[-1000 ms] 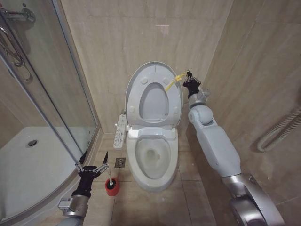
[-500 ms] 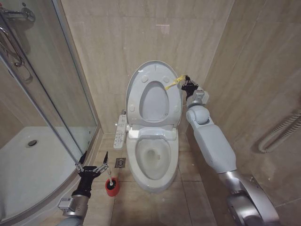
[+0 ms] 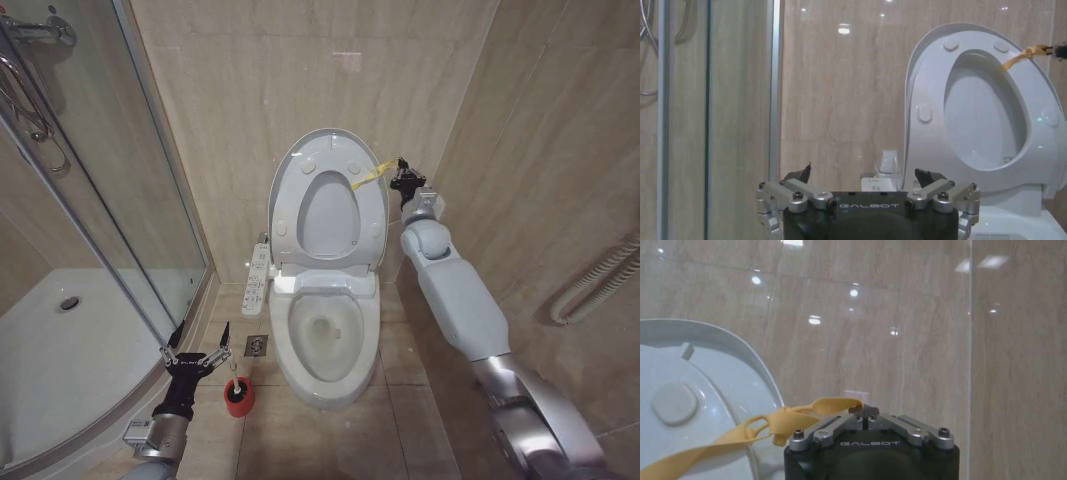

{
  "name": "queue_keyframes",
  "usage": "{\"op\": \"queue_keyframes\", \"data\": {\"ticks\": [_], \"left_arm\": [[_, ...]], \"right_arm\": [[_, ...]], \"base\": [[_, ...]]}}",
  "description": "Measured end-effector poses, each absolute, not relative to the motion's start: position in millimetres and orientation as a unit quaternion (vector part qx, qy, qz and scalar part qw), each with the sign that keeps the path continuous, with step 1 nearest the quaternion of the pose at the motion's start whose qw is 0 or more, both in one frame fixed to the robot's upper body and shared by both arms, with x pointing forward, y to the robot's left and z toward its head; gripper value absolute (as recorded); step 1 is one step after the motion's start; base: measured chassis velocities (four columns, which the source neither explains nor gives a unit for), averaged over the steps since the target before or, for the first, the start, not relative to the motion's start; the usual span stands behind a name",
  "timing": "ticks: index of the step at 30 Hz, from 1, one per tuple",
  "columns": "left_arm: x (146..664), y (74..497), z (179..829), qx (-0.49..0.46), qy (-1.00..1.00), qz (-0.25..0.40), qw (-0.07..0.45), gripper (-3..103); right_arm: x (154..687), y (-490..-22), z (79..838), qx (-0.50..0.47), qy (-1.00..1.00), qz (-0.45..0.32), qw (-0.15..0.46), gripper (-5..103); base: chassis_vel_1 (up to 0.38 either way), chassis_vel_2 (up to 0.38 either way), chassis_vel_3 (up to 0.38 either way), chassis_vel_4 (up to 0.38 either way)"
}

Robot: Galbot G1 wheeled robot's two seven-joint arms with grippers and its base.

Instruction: Open the toilet lid, clean the toilet bowl with a toilet brush, close the toilet lid, and flush.

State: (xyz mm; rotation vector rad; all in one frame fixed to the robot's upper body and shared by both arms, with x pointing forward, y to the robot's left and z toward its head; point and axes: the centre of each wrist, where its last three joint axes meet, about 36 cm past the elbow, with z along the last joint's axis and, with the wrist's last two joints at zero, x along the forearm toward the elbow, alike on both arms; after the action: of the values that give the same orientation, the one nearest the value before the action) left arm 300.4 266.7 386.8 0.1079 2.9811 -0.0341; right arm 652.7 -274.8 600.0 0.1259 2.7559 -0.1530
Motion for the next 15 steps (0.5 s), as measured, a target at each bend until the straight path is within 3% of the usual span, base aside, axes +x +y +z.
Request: {"op": "queue_keyframes", "data": {"ticks": [10,11,15], "left_arm": [[300.4,266.7,386.8,0.036,0.996,-0.011,0.079,100],[300.4,266.7,386.8,0.036,0.996,-0.011,0.079,100],[300.4,266.7,386.7,0.036,0.996,-0.011,0.079,100]], "right_arm": [[598.0,-299.8,580.1,0.000,0.979,-0.020,0.205,-1],[585.7,-305.0,577.5,-0.009,0.978,-0.013,0.208,25],[557.4,-311.8,578.2,-0.025,0.977,0.010,0.214,25]], "base": [[0.000,0.000,0.000,0.000],[0.000,0.000,0.000,0.000],[0.000,0.000,0.000,0.000]]}}
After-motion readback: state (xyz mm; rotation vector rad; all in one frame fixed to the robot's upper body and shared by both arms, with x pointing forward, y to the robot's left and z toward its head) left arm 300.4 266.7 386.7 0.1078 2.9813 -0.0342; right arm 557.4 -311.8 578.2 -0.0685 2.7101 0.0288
